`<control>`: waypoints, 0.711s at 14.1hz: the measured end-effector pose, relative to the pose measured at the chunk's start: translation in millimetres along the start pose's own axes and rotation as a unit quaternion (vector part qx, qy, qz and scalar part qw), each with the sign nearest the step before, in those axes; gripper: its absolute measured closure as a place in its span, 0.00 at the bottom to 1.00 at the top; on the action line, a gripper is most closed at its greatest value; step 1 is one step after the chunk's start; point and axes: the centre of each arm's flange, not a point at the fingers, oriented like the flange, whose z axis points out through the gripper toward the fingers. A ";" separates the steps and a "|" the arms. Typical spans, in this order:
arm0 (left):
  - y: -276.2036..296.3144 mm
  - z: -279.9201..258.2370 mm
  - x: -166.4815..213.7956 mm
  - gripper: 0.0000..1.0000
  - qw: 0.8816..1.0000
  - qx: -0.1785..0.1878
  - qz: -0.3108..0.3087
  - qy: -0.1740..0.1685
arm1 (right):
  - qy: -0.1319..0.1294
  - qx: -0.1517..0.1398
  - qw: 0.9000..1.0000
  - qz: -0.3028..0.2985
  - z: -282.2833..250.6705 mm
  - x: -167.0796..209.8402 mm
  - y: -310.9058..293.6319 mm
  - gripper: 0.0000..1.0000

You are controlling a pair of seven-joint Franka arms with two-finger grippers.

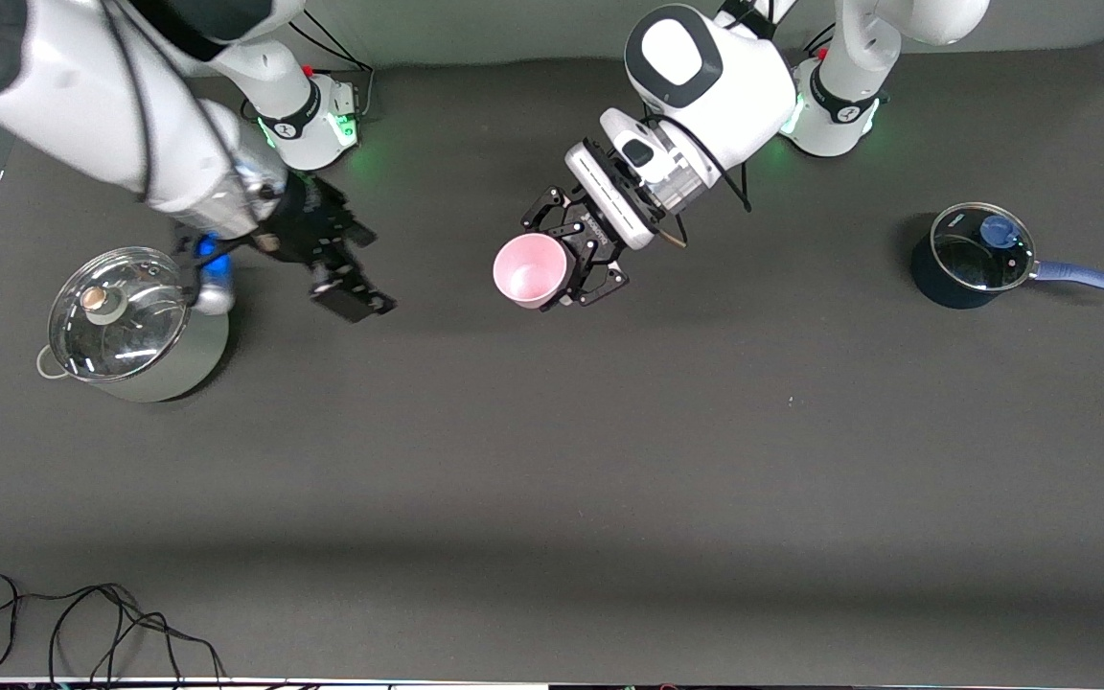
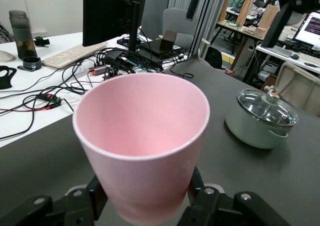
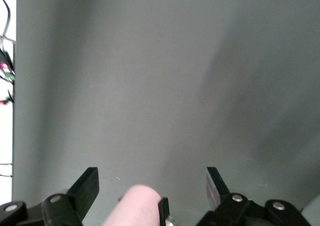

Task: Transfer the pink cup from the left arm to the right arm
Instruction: 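Carry the cup to mid-table with the left gripper while the right gripper approaches, then grasp the cup rim with the right gripper while the left gripper holds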

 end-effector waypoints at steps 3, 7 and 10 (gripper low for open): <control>4.8 1.6 -2.2 0.34 1.000 -0.001 0.002 -0.002 | -0.003 -0.003 1.000 -0.029 4.3 -37.5 2.6 0.00; 3.5 2.8 -6.8 0.34 1.000 0.000 0.001 -0.007 | -0.009 0.005 0.997 -0.070 2.2 -84.2 5.2 0.00; 2.5 3.4 -9.5 0.34 1.000 0.002 0.000 -0.010 | 0.015 -0.009 0.994 -0.106 31.8 -114.3 2.0 0.00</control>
